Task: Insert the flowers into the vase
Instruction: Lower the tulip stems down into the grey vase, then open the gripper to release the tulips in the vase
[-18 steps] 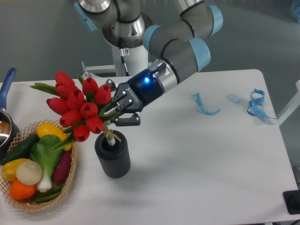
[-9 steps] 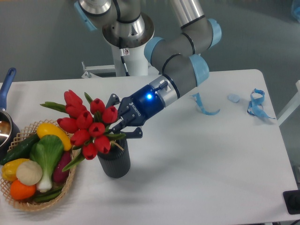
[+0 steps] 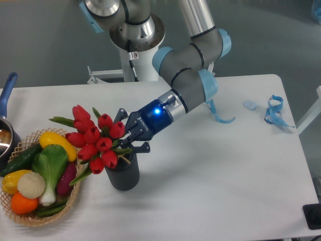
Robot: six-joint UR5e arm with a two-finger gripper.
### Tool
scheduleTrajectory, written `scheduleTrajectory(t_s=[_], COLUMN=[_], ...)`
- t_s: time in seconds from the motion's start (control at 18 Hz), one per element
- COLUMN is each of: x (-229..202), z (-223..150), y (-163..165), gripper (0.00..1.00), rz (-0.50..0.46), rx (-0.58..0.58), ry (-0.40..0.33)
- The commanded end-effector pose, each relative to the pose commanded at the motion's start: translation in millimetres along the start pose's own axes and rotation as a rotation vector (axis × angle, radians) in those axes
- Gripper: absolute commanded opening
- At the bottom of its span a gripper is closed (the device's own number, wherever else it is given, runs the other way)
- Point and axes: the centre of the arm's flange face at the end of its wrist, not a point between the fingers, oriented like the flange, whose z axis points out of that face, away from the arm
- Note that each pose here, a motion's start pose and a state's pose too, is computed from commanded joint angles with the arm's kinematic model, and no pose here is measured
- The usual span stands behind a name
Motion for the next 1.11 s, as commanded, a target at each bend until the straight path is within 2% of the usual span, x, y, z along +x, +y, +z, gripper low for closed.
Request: scheduleTrajectory(t_s=[0.11, 0.17, 0.28, 0.33, 0.39, 0.5, 0.61, 0.78, 0.89, 1.11], x=[-1.7, -2.7, -6.0, -7.4, -8.1, -9.6, -10.7, -12.6, -15.1, -2.7], z=[-0.6, -1.2, -3.9, -6.3, -8.1, -12.1, -14.6, -21.7, -31.6, -45.0], y=[1.7, 3.3, 0.1, 1.1, -0.2, 0.6, 0.7, -2.4, -1.3, -24.3], gripper=[0.16, 0.25, 0.62, 0.73, 0.80, 0.87, 1.00, 1.00, 1.00, 1.00], rz=[0.003, 0.010, 0.037, 0.040, 0.053, 0.062, 0.061, 0.076, 0.100, 0.172], rx=[0.000, 0.000, 0.003, 0.002, 0.002, 0.003, 0.004, -0.001, -0.056, -0.169], ry=[-0.001, -0.002, -0.007, -0.012, -0.015, -0.023, -0.027, -0.042, -0.073, -0.126])
